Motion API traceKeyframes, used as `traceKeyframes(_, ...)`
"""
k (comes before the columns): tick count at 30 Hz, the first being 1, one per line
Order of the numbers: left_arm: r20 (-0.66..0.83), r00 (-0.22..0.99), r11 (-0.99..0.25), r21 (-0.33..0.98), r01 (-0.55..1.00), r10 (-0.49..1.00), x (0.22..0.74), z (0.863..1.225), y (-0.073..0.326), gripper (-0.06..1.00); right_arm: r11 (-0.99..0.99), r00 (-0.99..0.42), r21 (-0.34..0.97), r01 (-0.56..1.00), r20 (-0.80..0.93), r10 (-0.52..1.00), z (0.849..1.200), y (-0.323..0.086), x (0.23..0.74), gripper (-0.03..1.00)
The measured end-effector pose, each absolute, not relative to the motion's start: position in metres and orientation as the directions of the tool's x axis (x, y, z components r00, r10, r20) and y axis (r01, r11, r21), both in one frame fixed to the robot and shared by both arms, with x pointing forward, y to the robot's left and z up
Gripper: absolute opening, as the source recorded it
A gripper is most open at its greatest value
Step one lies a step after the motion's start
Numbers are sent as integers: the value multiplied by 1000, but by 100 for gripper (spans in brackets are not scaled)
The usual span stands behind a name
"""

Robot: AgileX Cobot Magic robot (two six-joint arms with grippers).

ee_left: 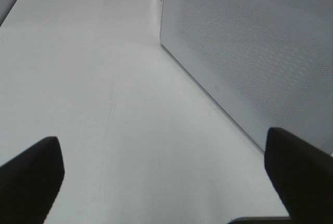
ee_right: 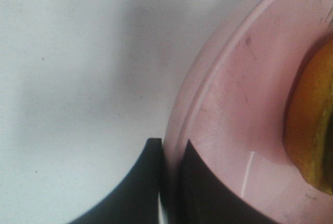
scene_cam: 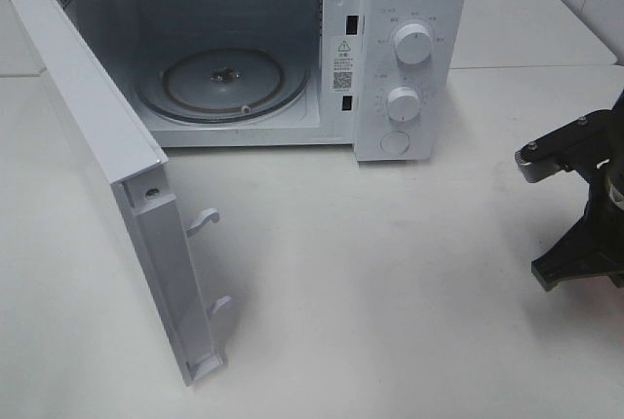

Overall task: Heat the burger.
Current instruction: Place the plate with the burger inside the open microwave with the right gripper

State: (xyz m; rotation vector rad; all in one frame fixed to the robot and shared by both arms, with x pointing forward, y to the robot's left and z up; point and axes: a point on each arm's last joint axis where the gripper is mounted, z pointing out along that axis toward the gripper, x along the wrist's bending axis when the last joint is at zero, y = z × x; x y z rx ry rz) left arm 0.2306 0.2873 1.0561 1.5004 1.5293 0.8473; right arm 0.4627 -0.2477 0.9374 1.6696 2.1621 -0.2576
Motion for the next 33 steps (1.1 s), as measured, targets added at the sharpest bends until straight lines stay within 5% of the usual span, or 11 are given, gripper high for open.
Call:
traceKeyframes(14,-93,39,66,891,448,995,231,1056,287,99,448,-340,165,879,-443,830,974,-220,425,5)
traceKeyframes(33,-93,39,66,891,448,995,231,1056,287,99,708,-585,159,688,-457,670,983,-174,390,5)
